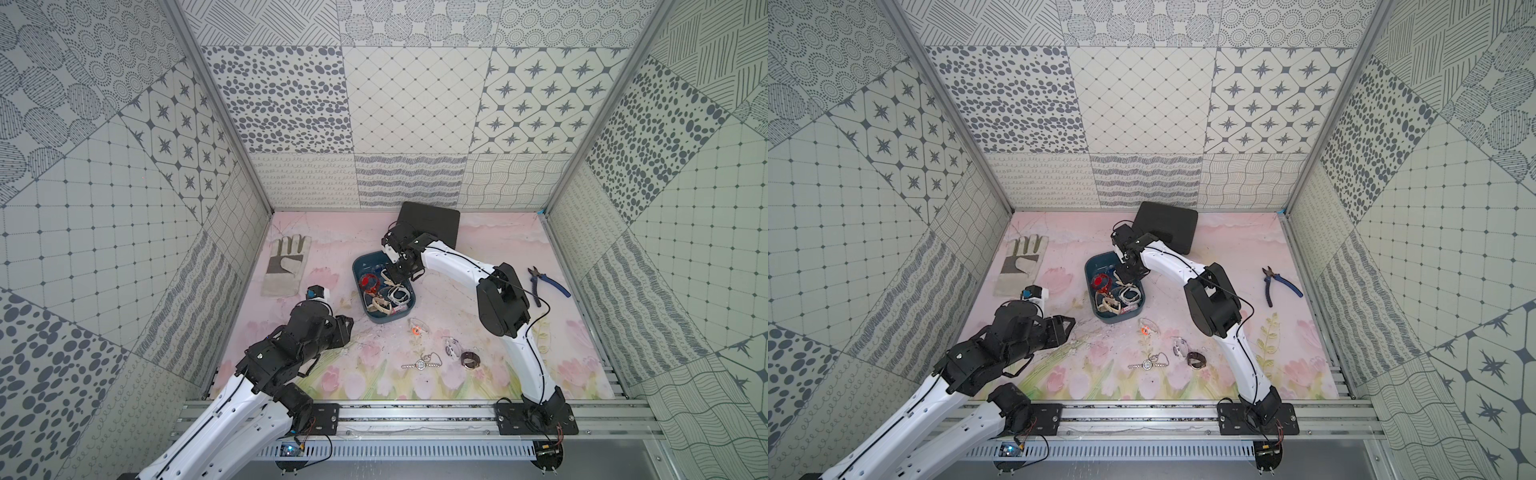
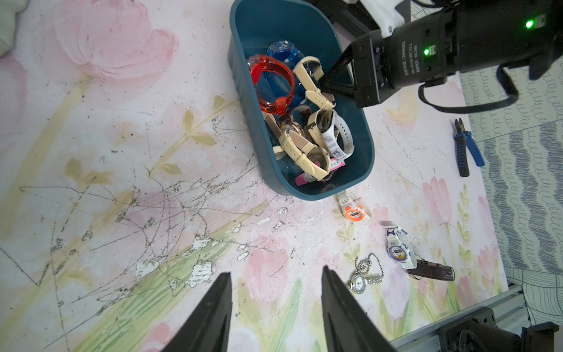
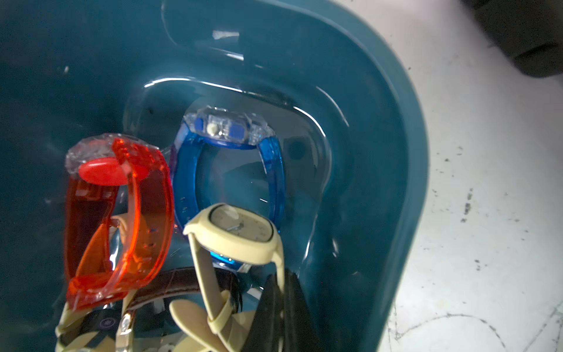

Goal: Put the watch into the storage box
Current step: Place the watch in the storage box.

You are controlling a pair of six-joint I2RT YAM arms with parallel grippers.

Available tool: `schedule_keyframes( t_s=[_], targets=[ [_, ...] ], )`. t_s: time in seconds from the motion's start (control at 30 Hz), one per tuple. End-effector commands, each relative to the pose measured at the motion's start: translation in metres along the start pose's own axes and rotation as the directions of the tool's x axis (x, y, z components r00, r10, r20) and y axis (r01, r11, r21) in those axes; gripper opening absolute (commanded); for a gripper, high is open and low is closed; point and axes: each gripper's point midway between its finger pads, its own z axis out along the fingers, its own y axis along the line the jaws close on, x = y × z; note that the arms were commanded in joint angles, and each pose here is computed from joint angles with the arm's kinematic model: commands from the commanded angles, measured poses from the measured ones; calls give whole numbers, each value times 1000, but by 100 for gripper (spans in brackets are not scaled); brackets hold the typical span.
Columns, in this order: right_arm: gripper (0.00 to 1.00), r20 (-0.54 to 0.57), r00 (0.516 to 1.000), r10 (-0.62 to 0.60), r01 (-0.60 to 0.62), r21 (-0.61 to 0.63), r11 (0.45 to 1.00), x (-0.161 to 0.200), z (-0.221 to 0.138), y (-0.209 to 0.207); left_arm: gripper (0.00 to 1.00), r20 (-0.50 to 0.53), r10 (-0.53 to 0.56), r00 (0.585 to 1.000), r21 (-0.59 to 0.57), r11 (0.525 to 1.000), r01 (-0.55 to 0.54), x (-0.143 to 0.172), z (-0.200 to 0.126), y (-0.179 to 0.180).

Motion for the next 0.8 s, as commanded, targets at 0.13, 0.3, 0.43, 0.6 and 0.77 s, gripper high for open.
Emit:
schedule_keyframes(
  t_s=[0.13,0.3,0.43,0.6,0.77],
  targets=[
    [31,59,998,-12,11,17,1000,-14,-8,-3,52,-8,9,1000,-4,1000,-9,1,1,1],
    [39,111,994,-3,2,7,1000,-22,-25,-2,52,-21,10,1000,-1,1000,-10,3,2,-1],
    [39,147,989,3,-1,-9,1000,-28,-40,1,52,-28,10,1000,3,1000,-10,3,3,-2],
    [40,182,983,7,-4,-13,1000,-28,-61,1,52,-30,9,999,6,1000,-9,3,3,-3],
    [40,233,972,26,-15,-50,999,-27,-86,6,52,-56,15,998,54,998,-12,5,7,-14]
  ],
)
